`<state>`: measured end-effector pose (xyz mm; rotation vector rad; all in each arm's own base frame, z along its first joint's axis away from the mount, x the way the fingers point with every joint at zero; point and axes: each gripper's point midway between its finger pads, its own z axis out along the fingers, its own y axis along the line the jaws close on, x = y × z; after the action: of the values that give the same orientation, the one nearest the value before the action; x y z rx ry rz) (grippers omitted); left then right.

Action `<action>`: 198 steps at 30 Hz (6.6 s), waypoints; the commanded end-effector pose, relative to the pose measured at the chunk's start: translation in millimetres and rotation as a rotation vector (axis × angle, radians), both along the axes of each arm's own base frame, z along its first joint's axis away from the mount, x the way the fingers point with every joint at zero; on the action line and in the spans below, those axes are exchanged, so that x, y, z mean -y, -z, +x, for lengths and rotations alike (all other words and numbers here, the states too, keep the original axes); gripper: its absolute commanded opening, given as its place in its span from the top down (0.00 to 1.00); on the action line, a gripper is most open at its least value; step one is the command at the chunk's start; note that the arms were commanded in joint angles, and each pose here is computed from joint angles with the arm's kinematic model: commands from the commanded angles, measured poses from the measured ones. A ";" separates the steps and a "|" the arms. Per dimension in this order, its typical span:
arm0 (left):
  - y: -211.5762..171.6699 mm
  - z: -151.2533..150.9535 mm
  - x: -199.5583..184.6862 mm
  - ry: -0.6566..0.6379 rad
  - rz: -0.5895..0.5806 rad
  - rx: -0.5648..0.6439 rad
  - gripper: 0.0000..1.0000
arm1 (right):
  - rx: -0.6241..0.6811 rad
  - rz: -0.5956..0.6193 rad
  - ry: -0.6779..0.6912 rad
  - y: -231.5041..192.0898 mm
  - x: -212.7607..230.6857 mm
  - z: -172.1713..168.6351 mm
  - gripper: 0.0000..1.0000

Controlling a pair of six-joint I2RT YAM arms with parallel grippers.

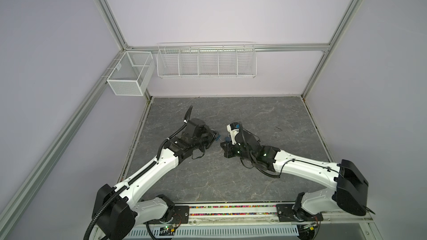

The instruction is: Unlock with the key

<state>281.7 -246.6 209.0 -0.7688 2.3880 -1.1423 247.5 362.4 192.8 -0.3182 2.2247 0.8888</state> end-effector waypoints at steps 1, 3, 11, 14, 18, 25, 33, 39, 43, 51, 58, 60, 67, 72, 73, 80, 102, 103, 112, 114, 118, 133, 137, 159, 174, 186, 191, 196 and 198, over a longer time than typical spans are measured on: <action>-2.2 -10.6 9.4 0.052 -0.036 -0.024 1.00 | 0.158 0.079 -0.008 -41.7 -9.4 9.9 0.94; 0.0 -12.3 10.0 0.060 -0.032 -0.031 1.00 | 0.169 0.045 -0.014 -41.4 -10.2 11.3 0.94; -0.6 -17.0 12.5 0.074 -0.019 -0.033 1.00 | 0.179 0.040 0.013 -47.5 -10.8 16.7 0.94; 3.2 -17.2 15.5 0.082 -0.027 -0.045 1.00 | 0.222 0.072 -0.019 -58.1 -16.4 14.7 0.94; 2.2 -18.7 15.5 0.086 -0.028 -0.046 1.00 | 0.249 0.034 0.005 -63.6 -11.9 20.3 0.94; 3.6 -23.9 28.3 0.118 -0.077 -0.074 1.00 | 0.308 0.044 -0.009 -78.0 -18.6 25.3 0.94; 2.5 -23.6 32.8 0.130 -0.095 -0.078 1.00 | 0.353 0.067 -0.015 -87.9 -19.3 28.4 0.94; 1.1 -25.7 31.8 0.129 -0.104 -0.073 1.00 | 0.301 0.145 -0.030 -90.8 -18.2 31.5 0.94; 3.0 -26.5 26.8 0.116 -0.085 -0.069 1.00 | 0.176 0.213 -0.060 -92.4 -29.2 26.6 0.94; 4.1 -25.0 27.1 0.115 -0.079 -0.066 1.00 | 0.204 0.148 -0.083 -81.4 -38.6 14.4 0.94; 2.2 -28.9 28.2 0.111 -0.094 -0.071 1.00 | 0.221 0.100 -0.018 -85.0 -31.2 33.1 0.94; 0.4 -28.3 28.0 0.106 -0.096 -0.066 1.00 | 0.212 0.104 0.001 -83.4 -32.9 35.2 0.94; 6.6 -26.6 32.1 0.111 -0.102 -0.080 1.00 | 0.218 0.153 -0.021 -87.6 -44.8 31.8 0.94; 8.3 -26.9 29.9 0.104 -0.098 -0.081 1.00 | 0.234 0.166 0.086 -90.4 -27.6 43.0 0.94; 9.5 -26.0 28.8 0.100 -0.098 -0.084 1.00 | 0.234 0.171 0.083 -92.3 -27.7 42.4 0.94; 28.4 -9.1 -8.5 0.007 0.028 -0.070 1.00 | 0.063 0.164 0.010 -51.7 -30.3 17.5 0.94; 150.5 -14.6 -82.8 0.103 0.572 -0.318 1.00 | -0.194 0.095 -0.024 39.1 -8.1 -28.8 0.94; 155.2 -14.8 -82.7 0.125 0.591 -0.330 1.00 | -0.197 0.095 -0.022 40.0 -7.4 -29.2 0.94; 181.8 -15.7 -79.4 0.273 0.673 -0.370 1.00 | -0.202 0.085 0.002 44.0 1.0 -28.6 0.94; 187.1 -19.1 -79.1 0.295 0.679 -0.390 1.00 | -0.204 0.084 0.006 44.4 1.8 -27.6 0.94; 187.5 -23.8 -80.8 0.304 0.684 -0.398 0.71 | -0.205 0.081 0.008 44.6 2.5 -26.4 0.94; 195.4 -36.0 -75.5 0.291 0.758 -0.408 0.47 | -0.228 0.083 0.017 49.9 5.3 -25.5 0.94; 206.8 -41.1 -76.3 0.299 0.764 -0.437 0.54 | -0.247 0.095 0.021 53.8 5.0 -26.5 0.94; 68.3 19.7 -41.6 -0.023 0.384 -0.174 1.00 | -0.376 0.341 0.072 47.1 -5.8 -32.7 0.94; -4.8 11.1 -32.0 -0.107 0.057 -0.067 1.00 | -0.166 0.340 0.139 15.2 -20.2 0.0 0.94; -8.6 8.7 -38.0 -0.147 0.046 -0.060 1.00 | -0.091 0.293 0.085 -7.3 -30.8 -6.3 0.94; -8.3 8.9 -37.8 -0.151 0.041 -0.055 1.00 | -0.078 0.307 0.089 -18.8 -36.2 -1.3 0.94; -8.6 9.7 -32.7 -0.138 0.023 -0.056 1.00 | -0.089 0.308 0.072 -20.4 -44.1 -0.7 0.94; -8.2 8.9 -32.3 -0.136 0.024 -0.058 1.00 | -0.097 0.304 0.081 -17.2 -43.0 1.0 0.94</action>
<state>287.8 -211.0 205.3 -0.9559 2.3972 -0.9926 246.6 402.2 207.3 -0.0425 2.1335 1.1979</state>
